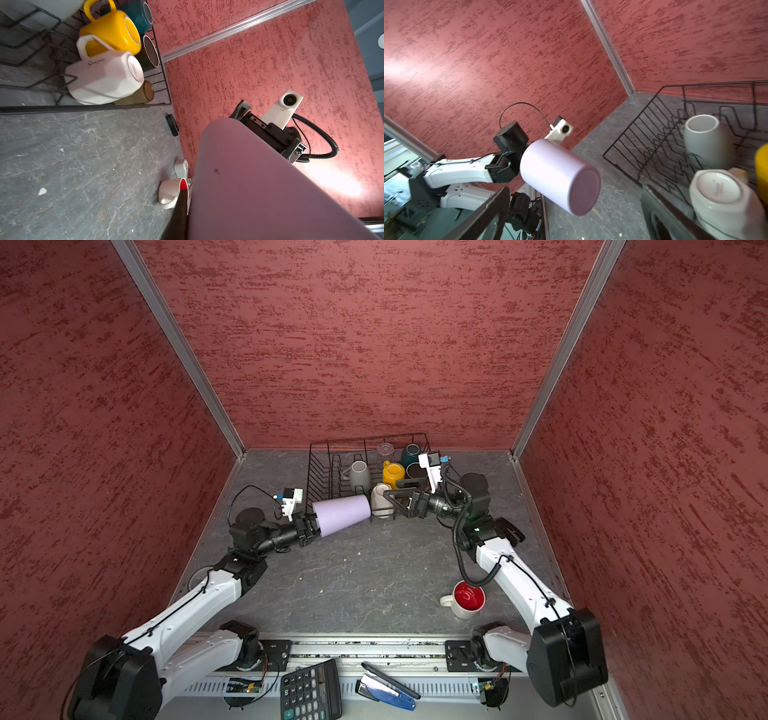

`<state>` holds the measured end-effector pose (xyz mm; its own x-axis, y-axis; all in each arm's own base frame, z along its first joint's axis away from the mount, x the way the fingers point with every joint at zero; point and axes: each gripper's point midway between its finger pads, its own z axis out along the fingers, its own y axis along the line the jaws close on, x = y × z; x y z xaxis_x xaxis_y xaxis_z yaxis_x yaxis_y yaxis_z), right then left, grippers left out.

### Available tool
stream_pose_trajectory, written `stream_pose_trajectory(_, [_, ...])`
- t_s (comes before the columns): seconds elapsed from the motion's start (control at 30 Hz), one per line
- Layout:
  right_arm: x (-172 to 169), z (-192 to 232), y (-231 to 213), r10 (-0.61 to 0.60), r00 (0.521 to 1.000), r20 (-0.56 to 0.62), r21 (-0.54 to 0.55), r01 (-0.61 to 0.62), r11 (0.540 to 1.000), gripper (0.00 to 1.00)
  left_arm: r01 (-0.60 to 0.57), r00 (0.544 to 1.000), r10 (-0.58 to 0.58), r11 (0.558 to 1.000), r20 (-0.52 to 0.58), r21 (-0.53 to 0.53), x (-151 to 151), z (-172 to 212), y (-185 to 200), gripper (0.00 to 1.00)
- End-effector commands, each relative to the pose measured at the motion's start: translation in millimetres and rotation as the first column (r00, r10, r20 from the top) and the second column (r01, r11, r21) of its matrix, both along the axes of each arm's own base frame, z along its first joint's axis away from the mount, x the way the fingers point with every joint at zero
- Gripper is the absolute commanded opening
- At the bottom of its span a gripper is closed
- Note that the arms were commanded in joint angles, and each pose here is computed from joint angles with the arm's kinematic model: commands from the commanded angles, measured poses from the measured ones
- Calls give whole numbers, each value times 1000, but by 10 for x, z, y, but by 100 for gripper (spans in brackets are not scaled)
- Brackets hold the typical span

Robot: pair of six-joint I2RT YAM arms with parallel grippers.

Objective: Load the cups into the dish rack
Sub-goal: 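Lift the lilac cup toward the rack while right moves to meet it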

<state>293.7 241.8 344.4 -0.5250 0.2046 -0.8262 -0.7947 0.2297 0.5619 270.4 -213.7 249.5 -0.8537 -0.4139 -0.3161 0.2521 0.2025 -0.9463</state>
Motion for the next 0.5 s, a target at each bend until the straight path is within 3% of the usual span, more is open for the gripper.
stream_pose_trajectory(0.0, [-189,231,131,116,990,79,41,-119,992,99,123,988,-114,989,100,-81,-132,333,-83,0])
stream_pose_trajectory(0.47, [-285,134,571,218,974,57,15,-219,976,99,147,986,-138,983,90,-107,-114,344,-83,0])
